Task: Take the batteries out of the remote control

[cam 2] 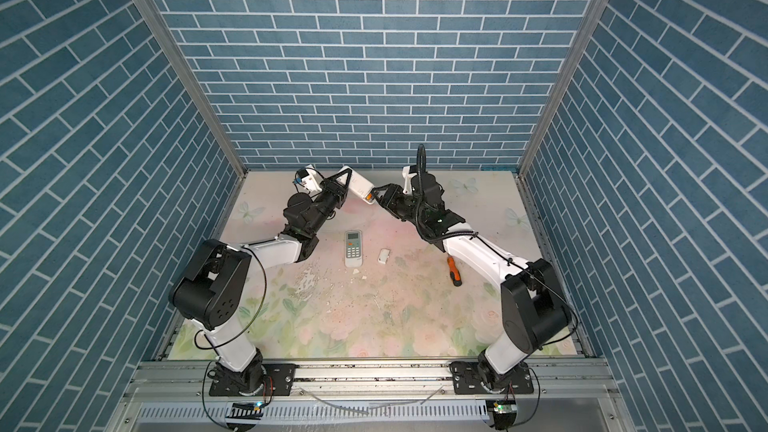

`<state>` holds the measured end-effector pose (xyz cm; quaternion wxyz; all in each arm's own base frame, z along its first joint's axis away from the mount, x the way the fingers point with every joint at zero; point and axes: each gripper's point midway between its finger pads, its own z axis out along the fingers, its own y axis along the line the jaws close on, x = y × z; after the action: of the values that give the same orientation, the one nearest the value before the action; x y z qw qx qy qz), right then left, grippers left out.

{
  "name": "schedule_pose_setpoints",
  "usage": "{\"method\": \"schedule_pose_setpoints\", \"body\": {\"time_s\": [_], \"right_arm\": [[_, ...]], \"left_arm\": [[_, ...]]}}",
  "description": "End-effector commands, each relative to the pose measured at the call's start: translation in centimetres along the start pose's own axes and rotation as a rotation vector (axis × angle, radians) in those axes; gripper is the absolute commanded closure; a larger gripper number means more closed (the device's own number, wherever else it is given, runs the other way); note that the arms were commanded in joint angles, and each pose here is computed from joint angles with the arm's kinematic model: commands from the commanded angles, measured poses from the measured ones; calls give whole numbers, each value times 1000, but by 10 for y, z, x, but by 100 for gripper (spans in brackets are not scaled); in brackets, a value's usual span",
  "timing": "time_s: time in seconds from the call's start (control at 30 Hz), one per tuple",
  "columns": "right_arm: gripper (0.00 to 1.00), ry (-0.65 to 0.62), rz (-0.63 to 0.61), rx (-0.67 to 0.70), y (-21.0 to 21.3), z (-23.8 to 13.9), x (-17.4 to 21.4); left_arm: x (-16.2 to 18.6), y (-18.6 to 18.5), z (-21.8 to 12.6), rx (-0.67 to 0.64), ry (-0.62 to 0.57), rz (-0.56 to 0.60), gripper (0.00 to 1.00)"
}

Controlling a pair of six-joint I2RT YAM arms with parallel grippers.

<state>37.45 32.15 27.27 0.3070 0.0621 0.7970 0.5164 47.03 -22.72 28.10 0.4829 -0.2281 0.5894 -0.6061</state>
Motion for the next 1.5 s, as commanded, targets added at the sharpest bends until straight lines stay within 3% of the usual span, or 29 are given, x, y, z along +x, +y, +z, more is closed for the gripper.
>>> {"method": "schedule_pose_setpoints", "body": {"time_s": [0.0, 0.17, 0.43, 0.63, 0.8, 0.97, 1.13, 1.47], "right_arm": [[49, 15, -92, 91, -13, -28, 6], [48, 74, -194, 296, -43, -69, 12], [51, 230, -295, 778, -135, -148, 31], [52, 280, -305, 952, -172, -167, 37], [52, 247, -282, 644, -130, -123, 43], [46, 346, -482, 687, -108, -102, 53], [33, 452, -664, 563, -76, -68, 83], [29, 567, -727, 393, -63, -45, 119]], "left_arm": [[-6, -6, -8, 20, -4, 31, 100], [-1, 5, -12, 4, 13, 22, 100], [16, 16, -27, -2, 75, 7, 100], [29, 29, -42, -15, 110, 12, 100], [42, 51, -62, -72, 106, -3, 100], [59, 67, -95, -170, 87, 29, 100], [59, 70, -140, -273, 37, 105, 100], [69, 72, -231, -489, -30, 302, 100]]}}
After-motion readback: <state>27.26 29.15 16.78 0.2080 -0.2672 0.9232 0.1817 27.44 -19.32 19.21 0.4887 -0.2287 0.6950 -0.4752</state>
